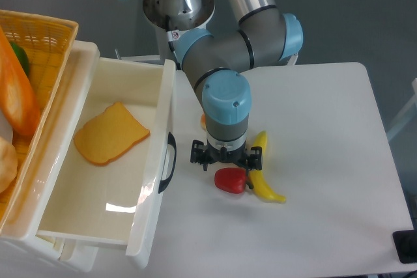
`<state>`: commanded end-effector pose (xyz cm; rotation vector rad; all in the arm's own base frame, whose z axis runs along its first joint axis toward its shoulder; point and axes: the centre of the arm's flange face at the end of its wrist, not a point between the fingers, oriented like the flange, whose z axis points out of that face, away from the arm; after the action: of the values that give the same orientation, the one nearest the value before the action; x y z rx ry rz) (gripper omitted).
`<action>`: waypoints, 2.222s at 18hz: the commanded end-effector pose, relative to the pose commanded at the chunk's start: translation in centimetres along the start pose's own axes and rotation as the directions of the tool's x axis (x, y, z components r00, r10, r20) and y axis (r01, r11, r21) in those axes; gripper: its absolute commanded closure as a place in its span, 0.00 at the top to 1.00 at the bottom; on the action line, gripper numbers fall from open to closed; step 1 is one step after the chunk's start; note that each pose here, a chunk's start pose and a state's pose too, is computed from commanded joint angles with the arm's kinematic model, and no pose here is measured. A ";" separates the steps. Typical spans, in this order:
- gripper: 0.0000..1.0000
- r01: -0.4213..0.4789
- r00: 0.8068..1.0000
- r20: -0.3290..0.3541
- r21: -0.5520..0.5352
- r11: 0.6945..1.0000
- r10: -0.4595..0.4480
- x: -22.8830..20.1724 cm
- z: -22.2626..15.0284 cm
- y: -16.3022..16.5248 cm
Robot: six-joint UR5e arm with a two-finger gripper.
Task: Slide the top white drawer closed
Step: 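Move the gripper toward the open white drawer's front panel, then push the drawer front with the gripper into the cabinet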
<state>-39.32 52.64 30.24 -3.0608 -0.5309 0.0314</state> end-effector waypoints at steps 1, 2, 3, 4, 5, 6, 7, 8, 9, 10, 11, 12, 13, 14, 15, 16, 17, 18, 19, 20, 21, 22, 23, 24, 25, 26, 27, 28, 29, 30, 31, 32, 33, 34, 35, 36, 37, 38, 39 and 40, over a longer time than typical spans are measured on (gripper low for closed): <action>1.00 0.002 1.000 -0.015 0.008 1.000 -0.001 0.1 0.0 -0.1; 1.00 0.006 1.000 -0.028 0.015 1.000 -0.006 0.3 0.0 -0.2; 1.00 0.016 0.999 -0.035 0.015 1.000 -0.015 0.3 0.1 -0.2; 1.00 0.020 0.999 -0.037 0.016 1.000 -0.020 0.3 0.1 -0.2; 1.00 0.023 0.999 -0.041 0.014 1.000 -0.023 0.4 0.2 -0.1; 1.00 0.024 0.999 -0.044 0.016 1.000 -0.023 0.4 0.2 -0.2; 1.00 0.024 0.999 -0.048 0.018 1.000 -0.023 0.6 0.2 -0.2; 1.00 0.024 0.998 -0.053 0.019 1.000 -0.023 0.6 0.3 -0.2; 1.00 0.024 0.998 -0.059 0.022 0.999 -0.023 0.7 0.3 -0.2; 1.00 0.026 0.997 -0.067 0.026 0.999 -0.024 0.7 0.2 -0.3; 1.00 0.026 0.997 -0.072 0.028 0.999 -0.024 0.7 0.2 -0.3; 1.00 0.026 0.997 -0.073 0.029 0.999 -0.024 0.7 0.2 -0.3; 1.00 0.024 0.997 -0.072 0.031 0.999 -0.022 0.8 0.1 -0.3; 1.00 0.024 0.997 -0.072 0.031 0.999 -0.022 0.8 0.1 -0.3; 1.00 0.024 0.997 -0.073 0.029 0.999 -0.022 0.8 0.2 -0.3; 1.00 0.024 0.997 -0.072 0.031 0.999 -0.022 0.8 0.1 -0.3; 1.00 0.024 0.997 -0.074 0.031 0.999 -0.022 0.9 0.1 -0.3; 1.00 0.021 0.997 -0.074 0.031 0.999 -0.019 1.0 0.1 -0.3; 1.00 0.022 0.997 -0.077 0.031 0.999 -0.019 1.0 0.1 -0.3; 1.00 0.023 0.996 -0.086 0.036 0.999 -0.020 1.0 0.1 -0.3; 1.00 0.024 0.995 -0.095 0.043 0.999 -0.020 1.1 -0.1 -0.4; 1.00 0.024 0.995 -0.098 0.044 0.999 -0.020 1.1 -0.1 -0.4; 1.00 0.022 0.995 -0.098 0.044 0.999 -0.018 1.2 -0.2 -0.4; 1.00 0.019 0.995 -0.098 0.044 0.999 -0.015 1.4 -0.2 -0.4; 1.00 0.016 0.995 -0.100 0.047 0.999 -0.012 1.7 -0.3 -0.5; 1.00 0.015 0.994 -0.105 0.051 0.999 -0.010 1.8 -0.4 -0.5; 1.00 0.015 0.994 -0.110 0.057 0.998 -0.009 1.9 -0.6 -0.5; 1.00 0.016 0.993 -0.115 0.062 0.998 -0.009 2.0 -0.7 -0.5; 1.00 0.016 0.993 -0.116 0.064 0.998 -0.008 2.0 -0.8 -0.5; 1.00 0.013 0.993 -0.116 0.064 0.998 -0.005 2.2 -0.8 -0.6; 1.00 0.011 0.993 -0.116 0.064 0.998 -0.004 2.3 -0.8 -0.6; 1.00 0.008 0.993 -0.116 0.064 0.998 -0.001 2.5 -0.8 -0.6; 1.00 0.007 0.993 -0.116 0.064 0.998 0.001 2.6 -0.9 -0.7; 1.00 0.007 0.993 -0.115 0.065 0.998 0.001 2.6 -0.9 -0.7; 1.00 0.005 0.993 -0.115 0.065 0.998 0.003 2.7 -0.9 -0.7; 1.00 0.000 0.993 -0.116 0.065 0.998 0.007 3.0 -1.0 -0.8; 1.00 -0.004 0.993 -0.115 0.067 0.998 0.012 3.3 -1.0 -0.8; 1.00 -0.009 0.993 -0.114 0.068 0.998 0.017 3.4 -1.1 -0.8; 1.00 -0.009 0.993 -0.113 0.070 0.998 0.017 3.4 -1.2 -0.8; 1.00 -0.013 0.993 -0.115 0.071 0.997 0.021 3.6 -1.3 -0.8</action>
<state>-36.15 54.60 31.56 -2.9765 -0.4855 -0.1234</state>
